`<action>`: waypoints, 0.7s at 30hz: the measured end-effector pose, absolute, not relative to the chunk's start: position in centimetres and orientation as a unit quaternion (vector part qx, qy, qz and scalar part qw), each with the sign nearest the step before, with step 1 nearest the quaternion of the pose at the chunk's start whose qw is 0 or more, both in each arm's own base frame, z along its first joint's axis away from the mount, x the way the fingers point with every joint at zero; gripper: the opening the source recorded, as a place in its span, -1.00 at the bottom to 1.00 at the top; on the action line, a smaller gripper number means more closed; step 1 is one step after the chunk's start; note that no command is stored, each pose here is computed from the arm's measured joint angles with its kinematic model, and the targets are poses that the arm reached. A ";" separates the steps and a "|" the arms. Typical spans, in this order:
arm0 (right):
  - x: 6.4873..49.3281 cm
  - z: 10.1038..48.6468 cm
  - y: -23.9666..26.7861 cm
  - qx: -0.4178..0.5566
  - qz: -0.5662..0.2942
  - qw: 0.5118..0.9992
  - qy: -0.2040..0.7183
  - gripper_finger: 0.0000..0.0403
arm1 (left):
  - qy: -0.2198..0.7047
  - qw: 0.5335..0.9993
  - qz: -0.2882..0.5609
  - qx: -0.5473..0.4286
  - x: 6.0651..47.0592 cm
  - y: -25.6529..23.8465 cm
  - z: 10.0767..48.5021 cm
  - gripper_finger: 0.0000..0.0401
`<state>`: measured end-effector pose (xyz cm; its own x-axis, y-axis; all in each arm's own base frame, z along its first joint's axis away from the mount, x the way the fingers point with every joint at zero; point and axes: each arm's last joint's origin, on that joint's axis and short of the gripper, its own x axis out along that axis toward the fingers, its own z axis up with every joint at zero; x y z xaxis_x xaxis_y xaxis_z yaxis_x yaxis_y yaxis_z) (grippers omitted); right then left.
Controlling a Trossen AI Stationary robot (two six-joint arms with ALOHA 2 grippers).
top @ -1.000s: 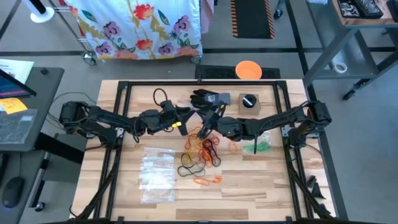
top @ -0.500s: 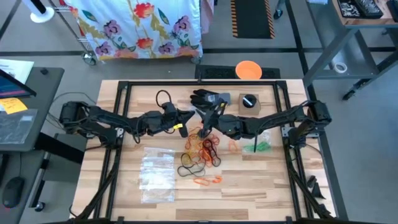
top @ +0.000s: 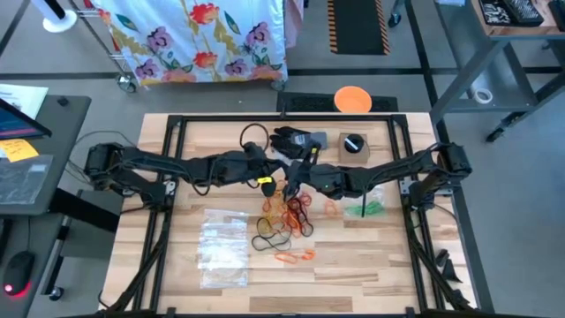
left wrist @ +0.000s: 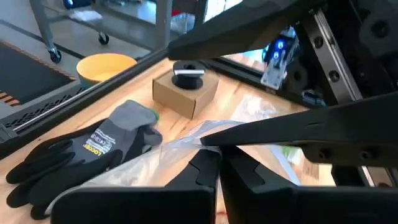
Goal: Sort rubber bands
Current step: Open the top transparent zip bag
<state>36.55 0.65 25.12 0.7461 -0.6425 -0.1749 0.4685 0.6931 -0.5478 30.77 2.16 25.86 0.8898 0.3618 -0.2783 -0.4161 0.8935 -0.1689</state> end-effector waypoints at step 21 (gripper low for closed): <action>36.6 24.5 0.4 -0.249 -0.292 0.893 0.235 -0.33 | 0.186 0.959 0.178 -0.119 30.7 3.0 26.0 -0.99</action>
<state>36.56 0.43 24.52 0.7196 -0.6380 -0.2741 0.4046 0.7060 -0.5813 30.67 2.97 26.03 0.8678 0.2962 -0.3991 -0.3848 0.9087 -0.1622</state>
